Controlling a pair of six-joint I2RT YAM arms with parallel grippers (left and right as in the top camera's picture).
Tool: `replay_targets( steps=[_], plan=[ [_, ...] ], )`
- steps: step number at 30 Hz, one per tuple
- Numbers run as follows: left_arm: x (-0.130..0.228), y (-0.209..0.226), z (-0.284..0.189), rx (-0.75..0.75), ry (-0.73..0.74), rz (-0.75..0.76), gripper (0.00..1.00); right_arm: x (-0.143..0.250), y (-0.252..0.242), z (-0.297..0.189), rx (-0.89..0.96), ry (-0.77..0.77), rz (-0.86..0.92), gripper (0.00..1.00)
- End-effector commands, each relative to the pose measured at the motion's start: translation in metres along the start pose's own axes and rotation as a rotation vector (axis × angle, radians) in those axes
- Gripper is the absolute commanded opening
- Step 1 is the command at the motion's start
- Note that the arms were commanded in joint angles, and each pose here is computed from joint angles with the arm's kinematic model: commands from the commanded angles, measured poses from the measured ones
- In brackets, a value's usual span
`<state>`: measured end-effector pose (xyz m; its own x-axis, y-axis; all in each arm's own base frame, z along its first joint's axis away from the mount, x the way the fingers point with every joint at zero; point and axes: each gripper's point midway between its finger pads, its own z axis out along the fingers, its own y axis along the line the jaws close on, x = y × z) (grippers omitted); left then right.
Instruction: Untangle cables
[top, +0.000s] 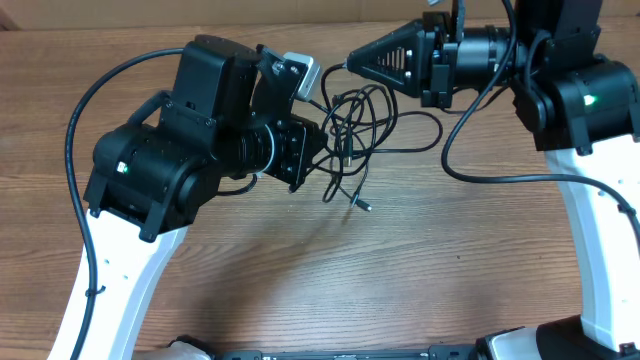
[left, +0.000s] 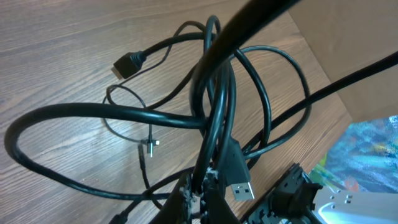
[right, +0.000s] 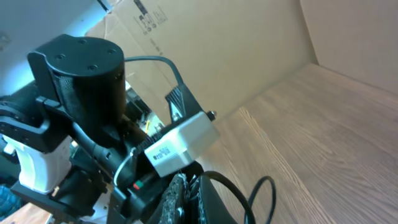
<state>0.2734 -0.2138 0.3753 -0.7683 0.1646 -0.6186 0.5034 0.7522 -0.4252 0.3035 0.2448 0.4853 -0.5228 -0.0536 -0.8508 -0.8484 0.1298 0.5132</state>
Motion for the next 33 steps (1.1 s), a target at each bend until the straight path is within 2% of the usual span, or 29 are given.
replay_targets(
  steps=[1, 6, 9, 10, 13, 18, 21, 33],
  plan=[
    [-0.004, -0.005, -0.005, 0.017, -0.019, 0.026, 0.10, -0.011, 0.023, -0.002, -0.031, -0.017, -0.020, 0.04],
    [-0.006, -0.004, -0.005, 0.013, -0.024, 0.027, 0.23, -0.012, 0.026, 0.000, -0.043, -0.017, -0.018, 0.04],
    [-0.006, -0.004, -0.005, 0.014, -0.024, 0.028, 0.24, -0.012, 0.027, 0.000, -0.044, -0.019, -0.022, 0.04],
    [-0.006, -0.004, -0.005, 0.014, -0.024, 0.028, 0.23, -0.012, 0.027, 0.000, -0.044, -0.019, -0.023, 0.04],
    [-0.006, -0.003, -0.005, 0.010, -0.026, 0.028, 0.10, -0.012, 0.027, 0.000, -0.044, -0.019, -0.024, 0.04],
    [-0.009, -0.004, -0.005, 0.012, -0.038, 0.033, 0.15, -0.013, 0.027, 0.000, -0.044, -0.019, -0.024, 0.04],
    [-0.011, -0.005, -0.005, 0.014, -0.046, 0.036, 0.04, -0.013, 0.027, 0.000, -0.044, -0.021, -0.028, 0.04],
    [-0.012, 0.008, -0.006, -0.055, -0.055, 0.014, 0.04, -0.019, 0.016, -0.013, -0.004, -0.047, -0.031, 0.04]
  ],
)
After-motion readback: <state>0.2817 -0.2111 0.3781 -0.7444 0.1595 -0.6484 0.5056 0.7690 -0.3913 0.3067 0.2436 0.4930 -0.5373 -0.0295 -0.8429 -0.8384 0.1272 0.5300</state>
